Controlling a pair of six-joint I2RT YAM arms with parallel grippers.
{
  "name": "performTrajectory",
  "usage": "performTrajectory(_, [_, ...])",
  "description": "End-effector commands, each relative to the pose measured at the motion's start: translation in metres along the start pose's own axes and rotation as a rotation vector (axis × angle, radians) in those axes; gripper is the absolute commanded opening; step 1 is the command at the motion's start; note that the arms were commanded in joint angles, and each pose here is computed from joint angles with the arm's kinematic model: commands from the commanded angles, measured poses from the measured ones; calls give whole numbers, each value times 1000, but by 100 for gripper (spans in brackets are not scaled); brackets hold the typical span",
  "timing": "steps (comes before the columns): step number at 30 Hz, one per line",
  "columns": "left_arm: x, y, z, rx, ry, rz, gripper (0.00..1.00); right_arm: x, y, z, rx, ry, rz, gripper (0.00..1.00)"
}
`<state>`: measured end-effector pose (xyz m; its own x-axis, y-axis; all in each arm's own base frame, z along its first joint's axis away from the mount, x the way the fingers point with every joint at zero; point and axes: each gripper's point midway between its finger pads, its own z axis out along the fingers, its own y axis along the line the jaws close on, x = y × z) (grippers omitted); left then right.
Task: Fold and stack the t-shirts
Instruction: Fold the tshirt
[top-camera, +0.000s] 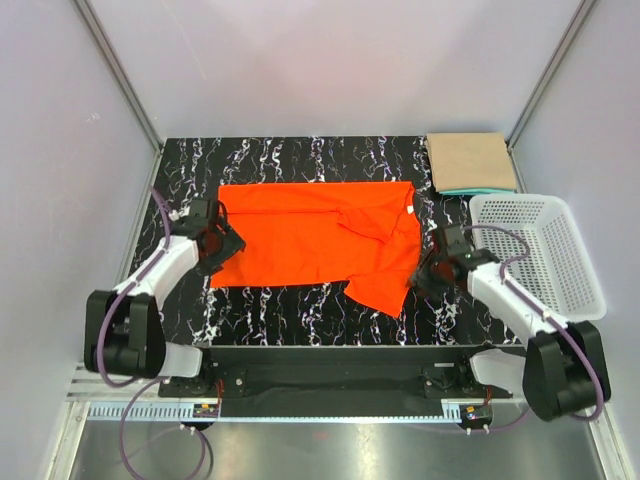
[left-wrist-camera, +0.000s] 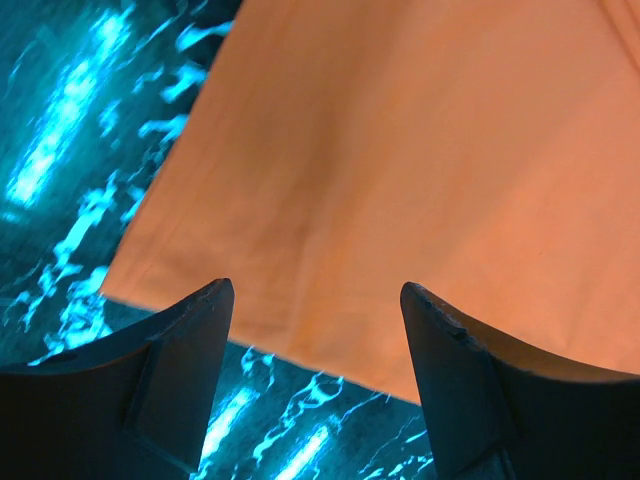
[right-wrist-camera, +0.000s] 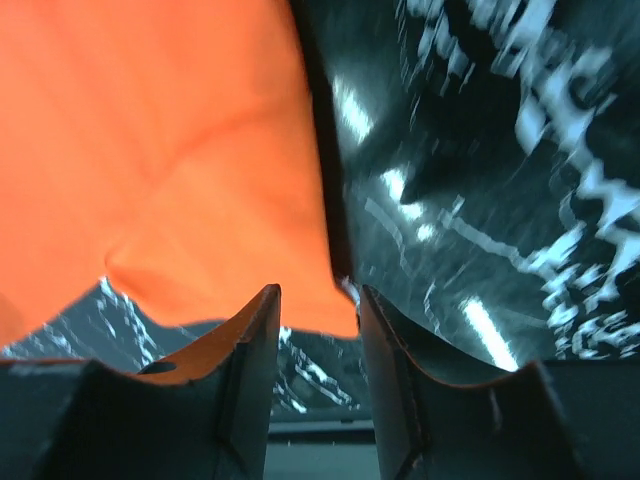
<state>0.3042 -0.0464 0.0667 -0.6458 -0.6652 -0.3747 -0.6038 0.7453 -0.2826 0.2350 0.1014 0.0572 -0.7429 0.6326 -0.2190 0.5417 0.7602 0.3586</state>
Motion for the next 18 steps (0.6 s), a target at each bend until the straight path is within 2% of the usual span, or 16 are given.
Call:
performTrajectory(1, [-23,-5,-19,55,-122,-90,73,22,1,-1,-18,-16,60,44])
performTrajectory(4, [-17,8,-20,8,-94,-119,72,46,-9,8,16,28,87,44])
performTrajectory(7, [-20,24,-21,-72,-105,-129,72,52,-22,11,77,16,144,44])
performTrajectory(13, [-18,30,-22,-57,-127,-157,72,55,-2,14,-28,3,193,42])
performTrajectory(18, [-18,34,-22,-71,-134,-159,71,59,-2,16,11,2,169,42])
